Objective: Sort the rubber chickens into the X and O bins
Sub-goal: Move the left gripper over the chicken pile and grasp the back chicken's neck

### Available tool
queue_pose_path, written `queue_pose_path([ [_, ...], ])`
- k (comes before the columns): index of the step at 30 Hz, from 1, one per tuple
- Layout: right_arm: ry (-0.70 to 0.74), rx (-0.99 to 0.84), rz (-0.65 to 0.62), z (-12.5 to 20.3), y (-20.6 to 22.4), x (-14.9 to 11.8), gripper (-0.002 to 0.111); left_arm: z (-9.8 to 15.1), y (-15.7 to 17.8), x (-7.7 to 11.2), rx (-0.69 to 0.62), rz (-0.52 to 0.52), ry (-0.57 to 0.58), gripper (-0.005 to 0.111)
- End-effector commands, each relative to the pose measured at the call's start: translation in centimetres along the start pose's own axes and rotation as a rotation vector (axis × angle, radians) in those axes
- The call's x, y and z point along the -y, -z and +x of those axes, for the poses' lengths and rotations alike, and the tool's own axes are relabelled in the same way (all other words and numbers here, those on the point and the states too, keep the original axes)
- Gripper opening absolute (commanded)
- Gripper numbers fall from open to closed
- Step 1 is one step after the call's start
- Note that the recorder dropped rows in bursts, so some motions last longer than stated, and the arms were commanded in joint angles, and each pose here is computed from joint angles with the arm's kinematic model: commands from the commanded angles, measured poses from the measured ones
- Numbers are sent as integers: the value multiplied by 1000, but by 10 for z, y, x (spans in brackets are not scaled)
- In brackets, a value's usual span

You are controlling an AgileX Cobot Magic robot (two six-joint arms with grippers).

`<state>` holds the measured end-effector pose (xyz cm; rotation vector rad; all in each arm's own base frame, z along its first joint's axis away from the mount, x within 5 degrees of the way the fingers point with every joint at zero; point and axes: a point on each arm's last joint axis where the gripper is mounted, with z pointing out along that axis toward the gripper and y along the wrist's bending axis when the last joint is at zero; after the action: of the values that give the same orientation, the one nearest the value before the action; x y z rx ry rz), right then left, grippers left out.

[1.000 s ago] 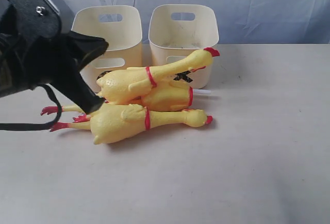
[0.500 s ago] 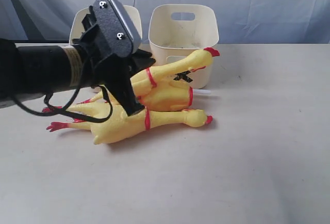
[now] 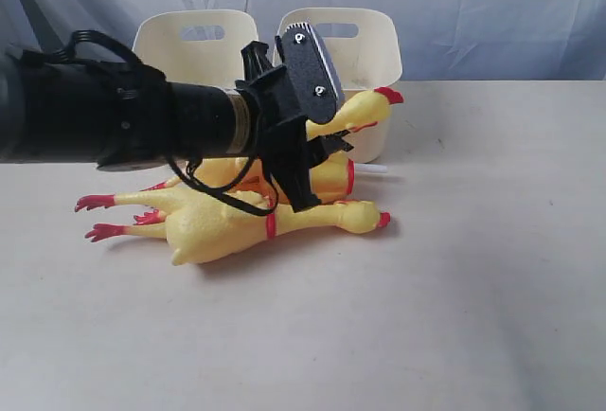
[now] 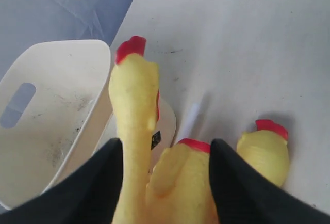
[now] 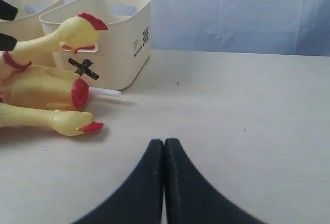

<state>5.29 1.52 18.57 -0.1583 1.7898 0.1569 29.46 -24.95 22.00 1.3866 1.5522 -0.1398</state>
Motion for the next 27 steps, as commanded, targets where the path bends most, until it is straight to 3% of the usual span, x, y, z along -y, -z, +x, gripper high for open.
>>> queue_pose_path([
  [1,4,12,0,0,0,0,-1,-1,-19,-3,-11,1,0,50],
  [15,4,10,-1,0,0,0,-1,4,-58,-18,-108,-47,-30,50],
  [27,4,10,-1,0,0,0,-1,17,-73,-14,-166,-34,-75,49],
])
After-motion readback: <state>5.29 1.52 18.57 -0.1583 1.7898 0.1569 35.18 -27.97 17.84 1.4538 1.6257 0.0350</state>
